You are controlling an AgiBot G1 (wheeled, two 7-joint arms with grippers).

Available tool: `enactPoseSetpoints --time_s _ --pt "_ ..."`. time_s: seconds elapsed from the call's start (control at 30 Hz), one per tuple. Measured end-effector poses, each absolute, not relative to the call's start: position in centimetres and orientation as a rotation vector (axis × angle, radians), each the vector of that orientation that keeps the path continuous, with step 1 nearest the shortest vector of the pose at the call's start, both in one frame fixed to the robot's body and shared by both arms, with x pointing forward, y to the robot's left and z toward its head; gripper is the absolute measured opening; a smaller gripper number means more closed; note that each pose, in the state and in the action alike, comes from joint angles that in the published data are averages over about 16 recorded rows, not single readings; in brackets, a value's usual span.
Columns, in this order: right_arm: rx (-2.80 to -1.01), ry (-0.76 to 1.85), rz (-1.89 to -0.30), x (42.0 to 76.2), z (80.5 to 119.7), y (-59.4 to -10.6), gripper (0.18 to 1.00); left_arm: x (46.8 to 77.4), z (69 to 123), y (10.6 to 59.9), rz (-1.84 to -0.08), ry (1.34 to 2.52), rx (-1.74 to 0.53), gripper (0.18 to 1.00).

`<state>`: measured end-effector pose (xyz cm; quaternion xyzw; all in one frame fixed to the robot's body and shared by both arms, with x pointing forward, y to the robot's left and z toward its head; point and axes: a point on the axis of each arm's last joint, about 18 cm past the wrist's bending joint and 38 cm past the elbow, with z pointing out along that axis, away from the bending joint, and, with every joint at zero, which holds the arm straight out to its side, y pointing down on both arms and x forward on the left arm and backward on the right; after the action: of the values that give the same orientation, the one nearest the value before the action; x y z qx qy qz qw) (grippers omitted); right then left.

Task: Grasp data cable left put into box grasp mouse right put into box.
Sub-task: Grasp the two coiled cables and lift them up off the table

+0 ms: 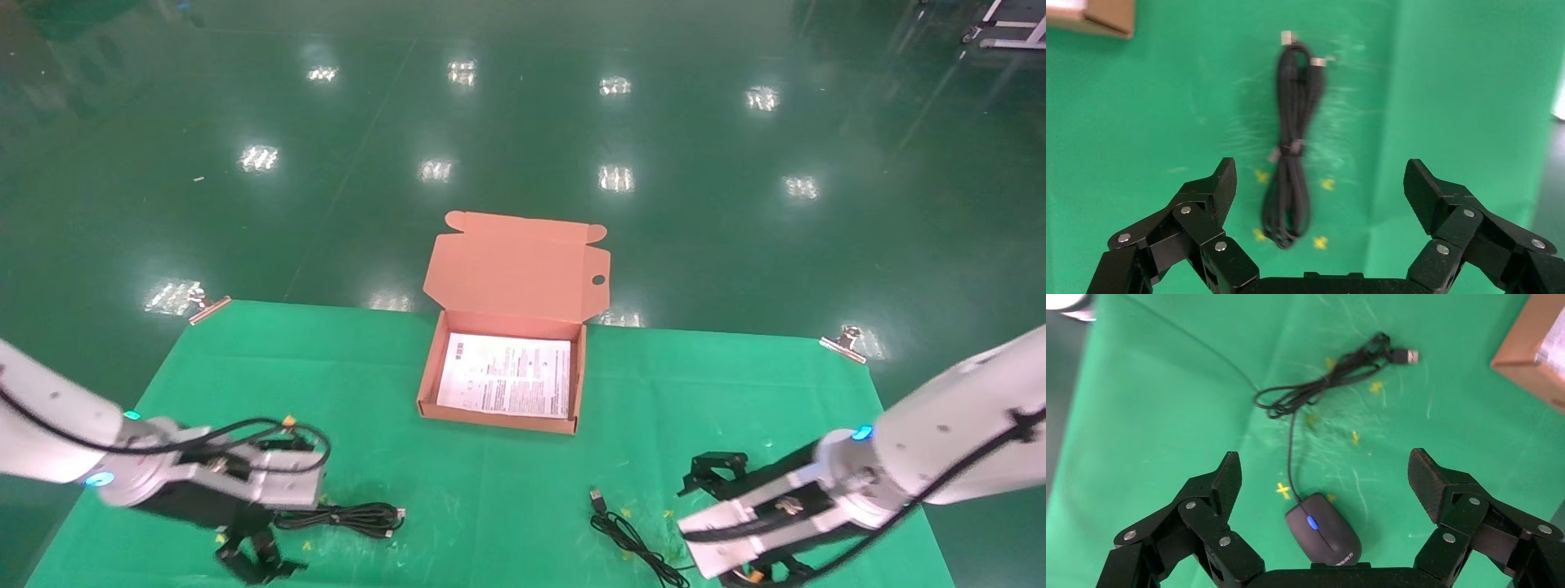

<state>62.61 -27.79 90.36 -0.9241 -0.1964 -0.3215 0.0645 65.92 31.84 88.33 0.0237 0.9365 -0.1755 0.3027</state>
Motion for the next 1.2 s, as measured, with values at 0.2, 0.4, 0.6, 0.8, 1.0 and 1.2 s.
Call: enactPoseSetpoints --time_s 0.2,0.4,0.6,0.8,1.0,1.2 --pt "-2.802 -0.477 -0.980 65.0 88.8 -27.1 1.001 68.0 87.4 31.7 -0.491 2.484 -0.057 1.001" --pt "-2.794 -0.354 -0.939 66.7 87.0 -26.3 1.001 69.1 86.4 31.8 -0.555 2.489 -0.171 1.001" --pt "-2.775 -0.241 -0.880 67.9 85.5 -25.6 1.001 69.7 85.4 32.0 -0.596 2.487 -0.235 1.001" --pt "-2.770 -0.164 -0.834 68.9 84.2 -25.1 1.001 70.0 84.6 32.4 -0.588 2.490 -0.253 1.001" --pt "-2.784 -0.134 -0.816 69.7 83.2 -24.9 1.001 70.0 84.1 32.8 -0.562 2.501 -0.251 1.001" --pt "-2.798 -0.124 -0.814 70.1 82.6 -24.9 0.997 70.0 83.8 33.1 -0.546 2.509 -0.253 0.998"
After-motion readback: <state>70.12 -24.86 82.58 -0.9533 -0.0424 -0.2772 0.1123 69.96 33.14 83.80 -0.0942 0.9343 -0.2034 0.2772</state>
